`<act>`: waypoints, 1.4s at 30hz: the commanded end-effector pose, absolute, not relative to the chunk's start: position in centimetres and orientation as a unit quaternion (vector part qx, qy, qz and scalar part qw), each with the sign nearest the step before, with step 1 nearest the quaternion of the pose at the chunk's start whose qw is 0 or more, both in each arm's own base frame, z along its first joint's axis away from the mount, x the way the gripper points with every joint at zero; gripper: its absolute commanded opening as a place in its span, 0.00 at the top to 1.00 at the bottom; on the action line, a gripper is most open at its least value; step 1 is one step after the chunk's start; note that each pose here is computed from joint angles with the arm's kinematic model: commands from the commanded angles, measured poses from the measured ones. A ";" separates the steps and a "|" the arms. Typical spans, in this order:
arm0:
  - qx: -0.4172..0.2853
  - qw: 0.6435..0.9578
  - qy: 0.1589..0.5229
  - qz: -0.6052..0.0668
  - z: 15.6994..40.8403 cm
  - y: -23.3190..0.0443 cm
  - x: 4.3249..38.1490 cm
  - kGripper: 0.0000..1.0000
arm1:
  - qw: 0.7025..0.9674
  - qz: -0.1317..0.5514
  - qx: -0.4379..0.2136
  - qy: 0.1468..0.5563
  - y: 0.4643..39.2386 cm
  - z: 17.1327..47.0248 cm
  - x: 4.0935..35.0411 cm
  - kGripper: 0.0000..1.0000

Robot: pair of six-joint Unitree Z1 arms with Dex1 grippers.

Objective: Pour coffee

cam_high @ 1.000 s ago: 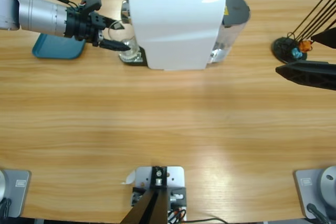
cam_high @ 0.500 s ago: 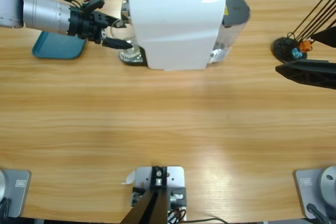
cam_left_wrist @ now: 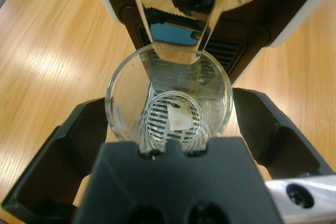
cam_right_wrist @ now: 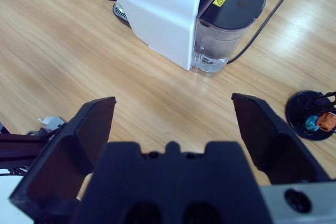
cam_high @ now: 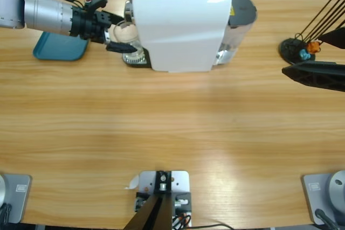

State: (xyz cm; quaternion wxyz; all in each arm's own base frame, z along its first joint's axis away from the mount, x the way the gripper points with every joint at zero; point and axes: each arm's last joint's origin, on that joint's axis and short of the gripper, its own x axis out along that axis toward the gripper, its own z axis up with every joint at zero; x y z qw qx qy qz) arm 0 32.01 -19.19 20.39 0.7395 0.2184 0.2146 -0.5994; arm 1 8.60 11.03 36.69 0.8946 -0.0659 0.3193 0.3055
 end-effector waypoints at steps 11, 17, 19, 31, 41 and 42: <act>0.180 0.758 0.252 -0.573 20.0 -13.8 28.9 0.00 | 0.885 0.300 -0.083 0.347 12.2 36.0 9.2 0.00; 0.208 0.784 0.256 -0.526 21.4 -11.8 26.6 0.00 | 0.888 0.300 -0.081 0.339 12.4 37.1 9.3 0.00; 0.190 0.799 0.273 -0.502 21.7 -10.9 26.1 0.00 | 0.889 0.300 -0.080 0.337 12.8 38.4 9.6 0.00; 0.104 0.880 0.286 -0.363 26.6 -8.7 18.0 0.00 | 0.916 0.232 -0.068 0.319 18.5 43.6 16.8 1.00; 0.056 0.883 0.311 -0.348 26.6 -8.3 15.6 0.00 | 0.904 0.155 -0.066 0.393 23.5 41.3 26.4 1.00; 0.056 0.883 0.314 -0.346 26.5 -8.4 15.7 0.00 | 0.904 0.151 -0.064 0.396 23.4 41.2 26.7 1.00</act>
